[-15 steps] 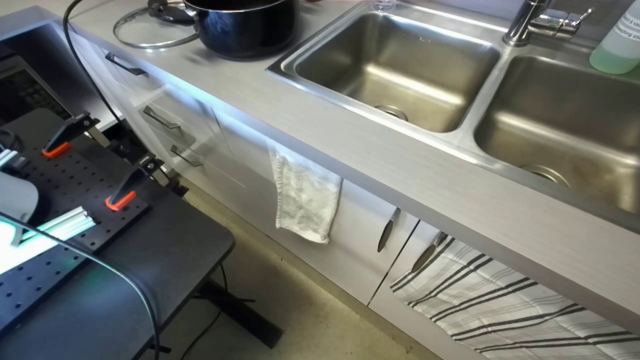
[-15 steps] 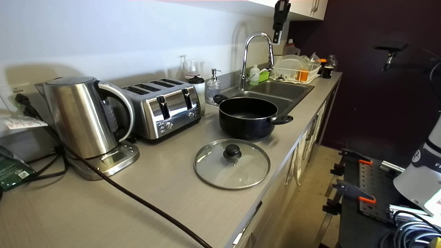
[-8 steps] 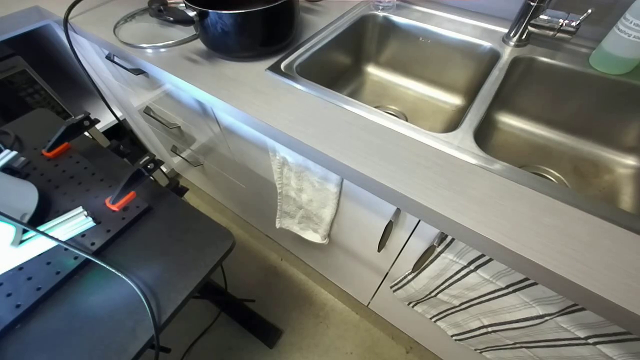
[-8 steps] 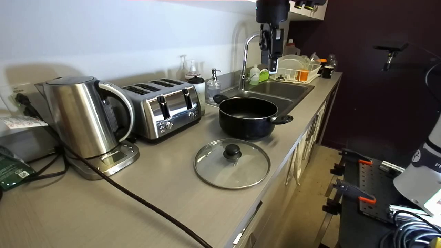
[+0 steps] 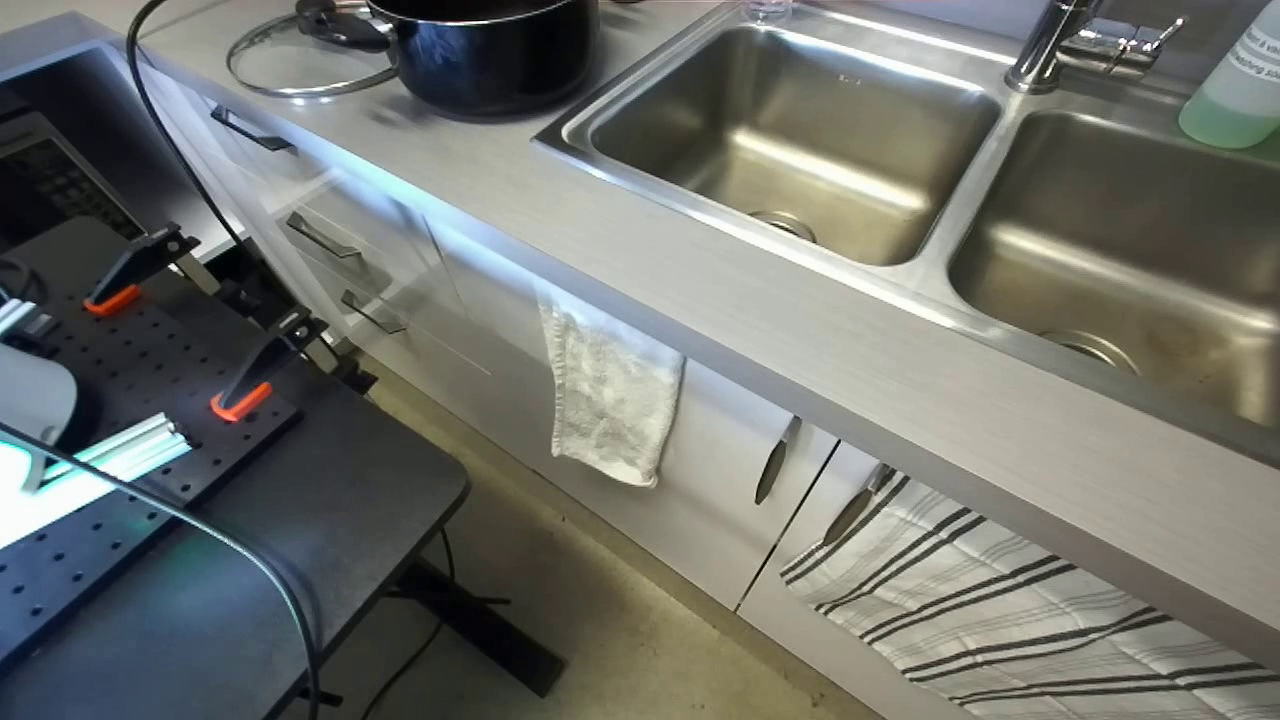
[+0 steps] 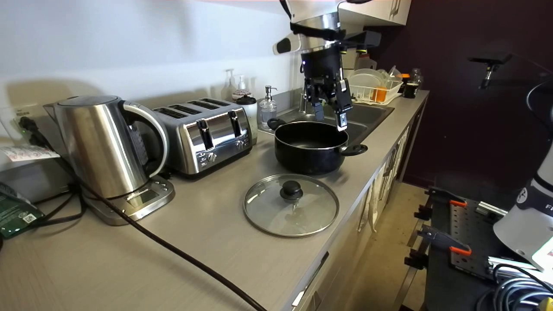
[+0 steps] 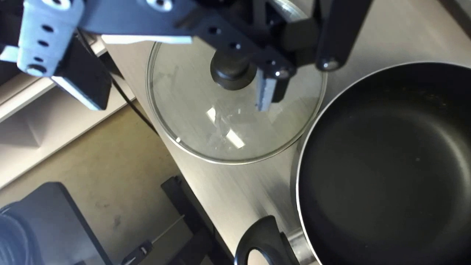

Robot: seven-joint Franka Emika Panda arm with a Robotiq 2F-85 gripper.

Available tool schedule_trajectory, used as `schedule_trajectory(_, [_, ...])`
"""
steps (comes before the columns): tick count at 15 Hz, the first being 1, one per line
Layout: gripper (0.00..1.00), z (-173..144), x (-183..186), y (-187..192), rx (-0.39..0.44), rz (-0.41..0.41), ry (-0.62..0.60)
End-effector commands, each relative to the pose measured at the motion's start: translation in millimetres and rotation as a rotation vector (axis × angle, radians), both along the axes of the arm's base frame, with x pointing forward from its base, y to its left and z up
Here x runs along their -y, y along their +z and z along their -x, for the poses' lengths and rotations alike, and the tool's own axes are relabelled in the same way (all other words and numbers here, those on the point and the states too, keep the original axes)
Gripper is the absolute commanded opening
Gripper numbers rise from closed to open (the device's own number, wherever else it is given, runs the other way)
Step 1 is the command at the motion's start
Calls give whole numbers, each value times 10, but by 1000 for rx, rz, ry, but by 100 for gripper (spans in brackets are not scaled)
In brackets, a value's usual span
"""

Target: Put the glass lid on the black pot.

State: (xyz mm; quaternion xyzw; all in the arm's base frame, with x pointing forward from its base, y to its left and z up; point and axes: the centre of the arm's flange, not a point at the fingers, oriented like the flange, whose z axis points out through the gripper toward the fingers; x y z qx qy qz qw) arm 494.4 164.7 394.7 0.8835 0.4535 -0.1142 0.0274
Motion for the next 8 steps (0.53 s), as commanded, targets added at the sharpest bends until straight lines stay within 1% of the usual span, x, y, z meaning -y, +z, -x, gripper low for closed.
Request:
schedule_trajectory(1, [100, -291, -147, -266, -115, 45, 120])
schedule_trajectory(4, [100, -361, -297, -500, -154, 106, 189])
schedule_trajectory(8, [100, -414, -520, -731, -168, 166, 272])
